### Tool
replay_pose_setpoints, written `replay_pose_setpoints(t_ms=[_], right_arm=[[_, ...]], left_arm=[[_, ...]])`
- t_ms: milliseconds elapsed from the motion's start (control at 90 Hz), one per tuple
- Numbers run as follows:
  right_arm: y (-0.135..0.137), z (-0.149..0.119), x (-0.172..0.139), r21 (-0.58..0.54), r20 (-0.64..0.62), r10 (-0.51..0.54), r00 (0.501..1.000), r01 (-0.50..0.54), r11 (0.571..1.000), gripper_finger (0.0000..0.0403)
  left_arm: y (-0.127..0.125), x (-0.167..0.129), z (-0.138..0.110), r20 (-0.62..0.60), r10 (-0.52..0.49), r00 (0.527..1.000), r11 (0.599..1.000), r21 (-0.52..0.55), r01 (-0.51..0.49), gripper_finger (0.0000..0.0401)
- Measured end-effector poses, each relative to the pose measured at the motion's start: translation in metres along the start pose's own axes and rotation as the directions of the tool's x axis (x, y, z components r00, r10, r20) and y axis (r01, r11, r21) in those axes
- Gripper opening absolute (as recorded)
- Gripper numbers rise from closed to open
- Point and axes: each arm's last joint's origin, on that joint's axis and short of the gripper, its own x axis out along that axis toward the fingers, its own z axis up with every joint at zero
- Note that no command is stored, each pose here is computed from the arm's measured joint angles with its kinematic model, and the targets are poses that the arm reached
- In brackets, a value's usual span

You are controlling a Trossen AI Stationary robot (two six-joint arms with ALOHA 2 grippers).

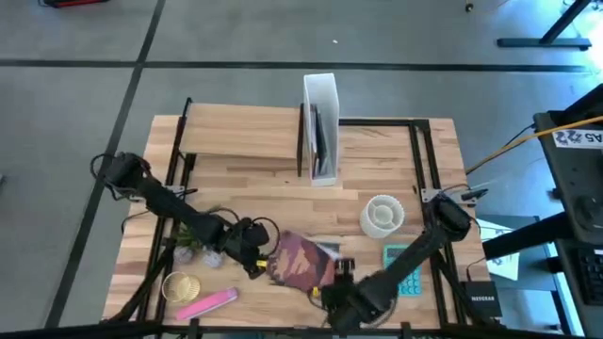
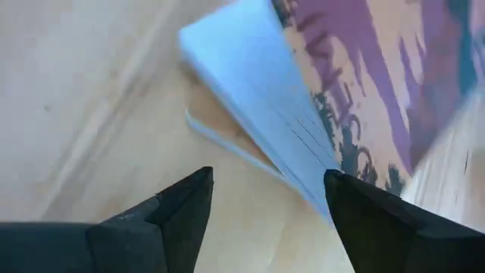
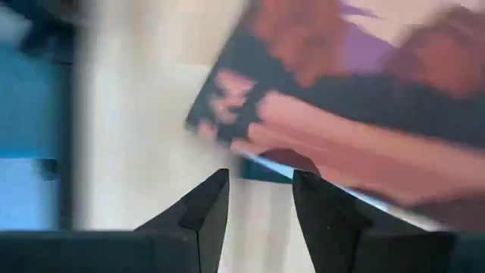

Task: Stock shelves
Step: Remove the purple book from the white bookshelf, then remove the brown book from the white bookshelf

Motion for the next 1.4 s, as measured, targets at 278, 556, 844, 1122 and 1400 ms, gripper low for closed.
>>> replay_pose_setpoints(t_ms=[278, 556, 844, 1122, 1400], right_arm=[[-0.005, -0.023, -0.002, 0.03, -0.044, -0.261, 0.964, 0.263, 0.964, 0.0133], [-0.009, -0.022, -0.002, 0.02, -0.036, -0.3, 0.953, 0.301, 0.953, 0.0133], [-0.008, -0.017, -0.005, -0.006, 0.07, -0.335, 0.94, 0.336, 0.942, 0.0133], [-0.074, 0.0, -0.054, 0.167, 0.351, -0.751, 0.56, 0.752, 0.638, 0.0133], [-0.179, 0.016, -0.1, 0.377, 0.229, -0.861, 0.454, 0.774, 0.508, 0.0168]], left_arm=[[-0.01, -0.005, -0.011, -0.043, -0.053, 0.998, 0.998, 0.015, 0.054, 0.0239], [-0.013, -0.008, -0.018, -0.021, -0.019, 1.0, 1.0, 0.014, 0.02, 0.0239], [-0.013, -0.014, -0.014, 0.021, -0.022, 1.0, 0.999, 0.029, 0.021, 0.0239], [-0.015, -0.015, -0.01, 0.083, -0.011, 0.996, 0.997, 0.073, 0.005, 0.0239], [-0.016, -0.017, -0.014, 0.108, 0.013, 0.994, 0.996, 0.092, -0.023, 0.0239]])
